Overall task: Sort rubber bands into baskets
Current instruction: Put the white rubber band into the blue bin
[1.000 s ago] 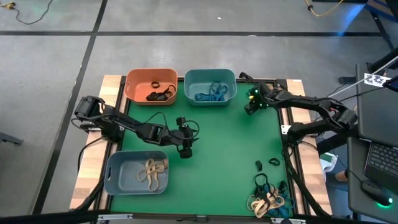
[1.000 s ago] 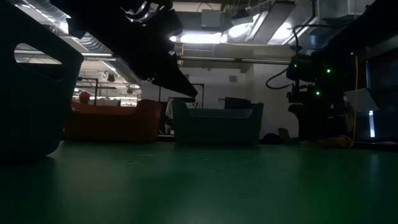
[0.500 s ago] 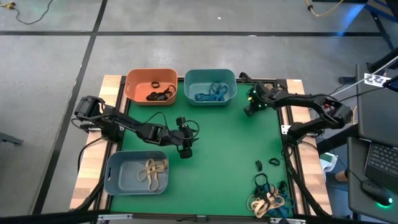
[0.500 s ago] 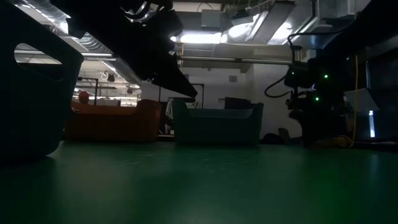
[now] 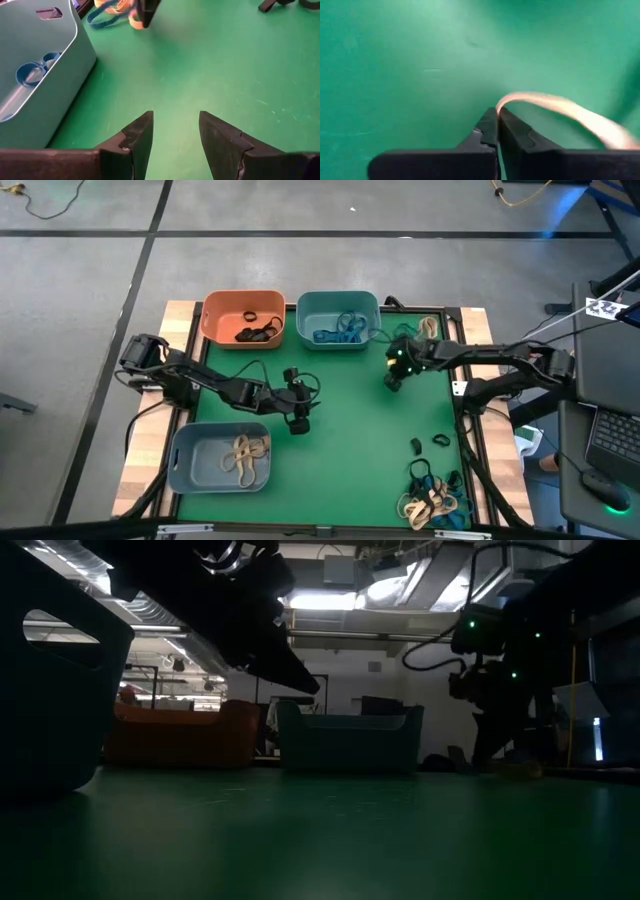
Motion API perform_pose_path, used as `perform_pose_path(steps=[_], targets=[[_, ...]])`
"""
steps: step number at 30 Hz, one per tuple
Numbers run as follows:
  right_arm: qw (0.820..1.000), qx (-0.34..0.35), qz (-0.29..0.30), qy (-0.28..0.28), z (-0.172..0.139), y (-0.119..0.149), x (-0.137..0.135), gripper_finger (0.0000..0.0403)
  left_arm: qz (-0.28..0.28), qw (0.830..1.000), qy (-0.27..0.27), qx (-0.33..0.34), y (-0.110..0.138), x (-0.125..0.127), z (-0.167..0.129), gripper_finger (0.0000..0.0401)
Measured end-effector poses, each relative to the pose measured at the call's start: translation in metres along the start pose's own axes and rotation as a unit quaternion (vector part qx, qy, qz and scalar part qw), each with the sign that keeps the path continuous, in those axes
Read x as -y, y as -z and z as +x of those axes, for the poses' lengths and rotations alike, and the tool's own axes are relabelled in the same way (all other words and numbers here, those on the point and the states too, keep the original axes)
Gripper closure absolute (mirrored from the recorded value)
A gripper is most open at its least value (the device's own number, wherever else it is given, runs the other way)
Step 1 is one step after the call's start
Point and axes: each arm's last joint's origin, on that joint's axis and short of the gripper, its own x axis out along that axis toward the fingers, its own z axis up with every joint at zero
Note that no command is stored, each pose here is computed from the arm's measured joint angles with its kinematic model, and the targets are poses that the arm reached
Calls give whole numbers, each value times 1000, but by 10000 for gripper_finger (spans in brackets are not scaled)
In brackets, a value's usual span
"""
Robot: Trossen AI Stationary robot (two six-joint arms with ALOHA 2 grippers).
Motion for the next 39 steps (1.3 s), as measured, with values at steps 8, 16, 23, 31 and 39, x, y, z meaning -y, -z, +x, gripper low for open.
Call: perform_pose_path(steps=[8,16,23,31,39], targets=[[994,33,-77,-66,-3,3,-41,384,-3,1000,-1,10,-2,-1,0,244],[975,102,-132,-144,-13,-2,-78,386,-12,1000,-3,24,-5,-3,2,244],[952,166,-171,-189,-35,-20,-107,386,-11,999,-2,44,-10,-3,1,244],[915,259,-209,-229,-52,-32,-127,386,-17,996,13,91,-20,-2,0,244],[895,289,-230,-249,-58,-32,-135,386,-12,990,37,135,-27,0,1,244]])
